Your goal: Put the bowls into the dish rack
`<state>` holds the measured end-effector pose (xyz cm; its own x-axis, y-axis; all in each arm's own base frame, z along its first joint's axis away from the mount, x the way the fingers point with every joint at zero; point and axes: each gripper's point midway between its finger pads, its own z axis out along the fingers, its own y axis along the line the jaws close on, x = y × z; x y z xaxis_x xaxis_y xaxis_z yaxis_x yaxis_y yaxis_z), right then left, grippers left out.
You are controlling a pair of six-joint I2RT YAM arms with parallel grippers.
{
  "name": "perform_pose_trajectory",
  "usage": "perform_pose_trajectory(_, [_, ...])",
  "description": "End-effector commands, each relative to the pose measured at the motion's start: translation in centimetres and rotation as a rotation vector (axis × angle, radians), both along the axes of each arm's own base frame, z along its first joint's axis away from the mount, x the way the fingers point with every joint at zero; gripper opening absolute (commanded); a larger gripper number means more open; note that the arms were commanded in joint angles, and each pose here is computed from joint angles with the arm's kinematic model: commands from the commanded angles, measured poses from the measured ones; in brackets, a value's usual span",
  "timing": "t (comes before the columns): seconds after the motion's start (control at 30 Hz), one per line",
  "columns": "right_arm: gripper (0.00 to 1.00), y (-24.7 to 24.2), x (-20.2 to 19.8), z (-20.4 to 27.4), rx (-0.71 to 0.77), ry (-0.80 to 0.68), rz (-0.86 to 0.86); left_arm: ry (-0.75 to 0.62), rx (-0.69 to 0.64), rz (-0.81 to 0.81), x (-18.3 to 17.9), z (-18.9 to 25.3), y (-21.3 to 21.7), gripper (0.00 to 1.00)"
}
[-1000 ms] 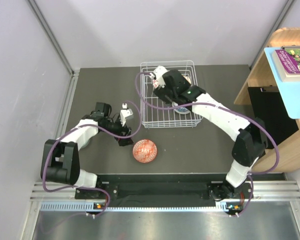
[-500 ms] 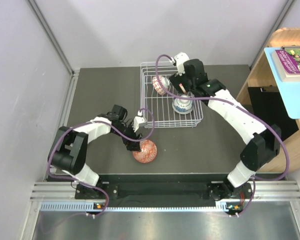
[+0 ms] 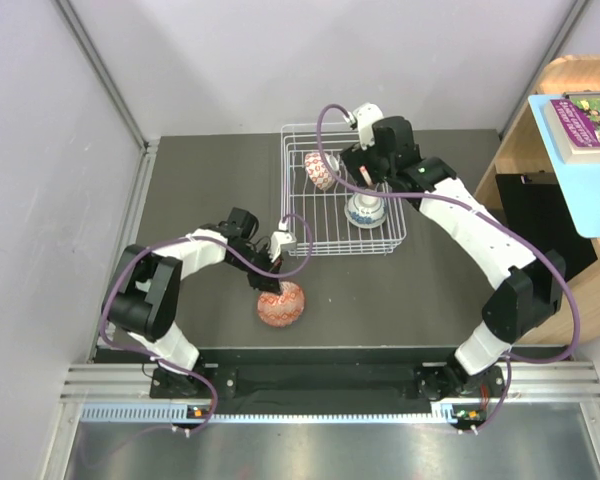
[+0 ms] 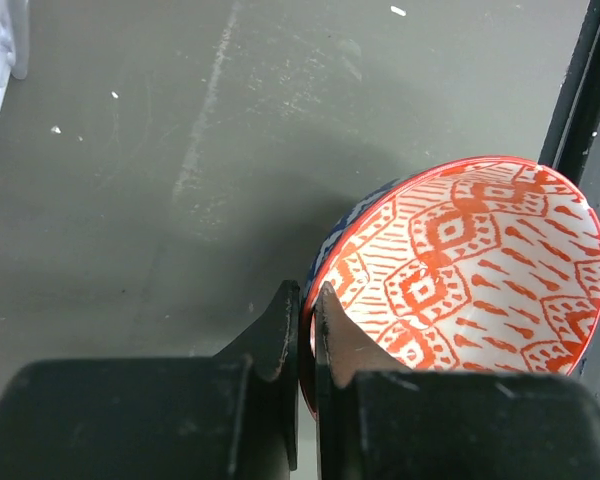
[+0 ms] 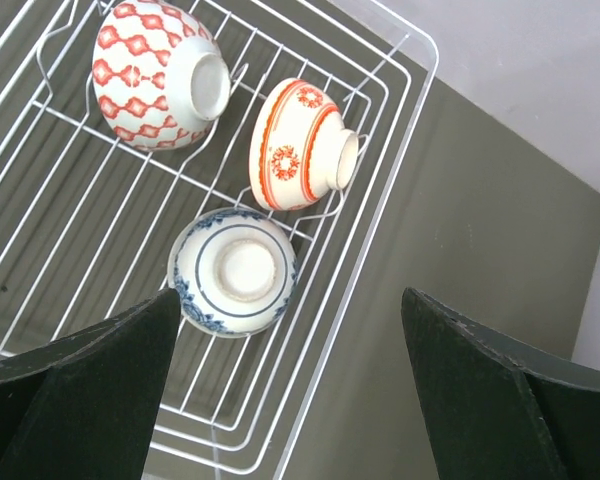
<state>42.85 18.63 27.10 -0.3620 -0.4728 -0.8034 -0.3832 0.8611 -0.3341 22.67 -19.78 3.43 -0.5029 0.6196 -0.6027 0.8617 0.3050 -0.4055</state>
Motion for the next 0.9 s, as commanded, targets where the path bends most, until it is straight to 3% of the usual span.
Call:
perform_pose_trajectory(0.0, [0.91,0.0,-0.4,2.3,0.102,-0.014,0.008,-0.057,0.030,-0.045,0.4,-0.5,0.6,0.00])
perform_pose_trajectory(0.17, [0.90,0.9,-0.4,1.2,0.243,0.101,0.062,-0.168,-0.025,-0.040,2.0,3.9,0.8,0.00])
perform_pose_trajectory(0.43, [0.89,5.2,-2.9,-1.1,0.538,0.368,0.293,-0.413,-0.177,0.101,8.6,13.7,2.2,0.00])
perform_pose_trajectory(0.6, [0.91,9.1,-6.5,-2.3,0.747,0.571,0.505,-0.448,-0.294,0.168,11.4,16.6,0.6,0.00])
perform_pose_trajectory(0.73, [1.00,10.6,-8.4,-3.0,0.861,0.686,0.613,-0.462,-0.353,0.227,13.9,18.2,-0.3,0.00])
perform_pose_trajectory(0.87, [1.00,11.4,-9.0,-3.7,0.933,0.723,0.680,-0.513,-0.396,0.292,16.4,19.8,-1.0,0.00])
